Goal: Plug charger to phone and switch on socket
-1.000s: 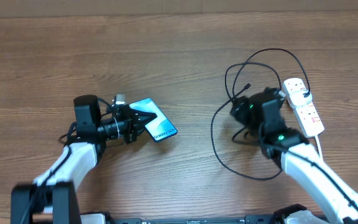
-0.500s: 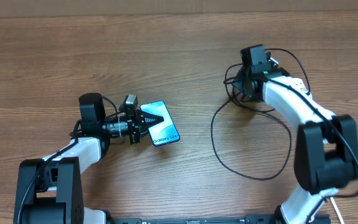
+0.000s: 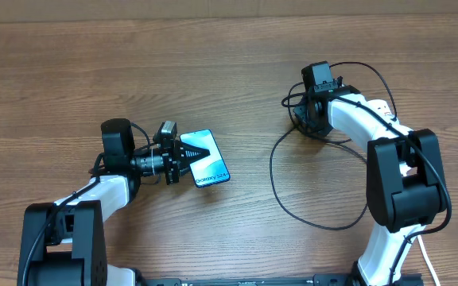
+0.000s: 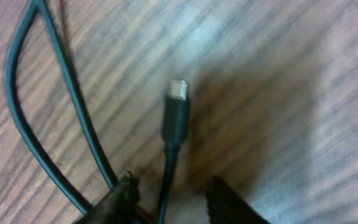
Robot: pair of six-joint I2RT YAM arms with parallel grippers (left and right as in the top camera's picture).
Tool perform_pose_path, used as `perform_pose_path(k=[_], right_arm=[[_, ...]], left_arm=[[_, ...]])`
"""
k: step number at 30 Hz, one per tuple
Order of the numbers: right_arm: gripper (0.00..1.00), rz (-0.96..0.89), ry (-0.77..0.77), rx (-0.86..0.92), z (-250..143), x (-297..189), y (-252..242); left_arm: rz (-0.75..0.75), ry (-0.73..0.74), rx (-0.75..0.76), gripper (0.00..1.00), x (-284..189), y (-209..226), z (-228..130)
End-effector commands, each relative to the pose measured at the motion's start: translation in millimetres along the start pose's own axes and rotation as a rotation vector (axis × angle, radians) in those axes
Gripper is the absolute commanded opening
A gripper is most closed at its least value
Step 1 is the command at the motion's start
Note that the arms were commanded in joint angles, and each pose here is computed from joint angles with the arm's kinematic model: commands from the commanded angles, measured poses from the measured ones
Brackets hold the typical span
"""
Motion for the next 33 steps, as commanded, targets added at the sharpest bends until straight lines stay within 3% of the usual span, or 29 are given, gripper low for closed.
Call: perform_pose_path(k=[1, 10, 16, 21, 24, 28, 33], right_arm=[[0.29, -0.035, 0.039, 0.029, -13.5, 13.6, -5.6], [0.04, -0.025, 0.062, 0.022, -17.1, 13.7, -3.8], [0.04, 0.043, 0.028, -0.185, -2.6, -4.8, 18.2], [0.04, 0.147, -0.002, -0.301, 22.2, -69.8, 47.6], [0.04, 0.377, 0.153, -0.489, 0.2, -146.8, 70.2], [0.04, 0.469, 0.309, -0.616, -33.0, -200.9, 47.6], [0.04, 0.475, 0.483, -0.703, -68.4, -243.4, 5.8]], left_arm=[[-0.021, 0.045, 0.01, 0.04, 1.7, -7.0, -4.9], [-0.012, 0.026, 0.011, 0.04, 1.8, -5.7, -2.0], [-0.029, 0.039, 0.084, 0.04, 1.6, -11.5, -2.7], [-0.066, 0.072, 0.206, 0.04, 1.1, -34.5, 0.5], [-0.093, 0.109, 0.307, 0.04, 0.4, -60.8, 6.3], [-0.124, 0.167, 0.438, 0.04, -0.6, -89.0, 12.7], [-0.127, 0.162, 0.479, 0.04, 0.8, -102.9, 27.5]])
Point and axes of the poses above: each gripper's point midway between its finger pads, its own x axis out along the fingers, its own y axis along the line the jaws close on, z = x × y, the point moved 2 cm from there along -x, back along the fingers, and after that the axes turned 10 degrees about x, right-handed, at the moved point
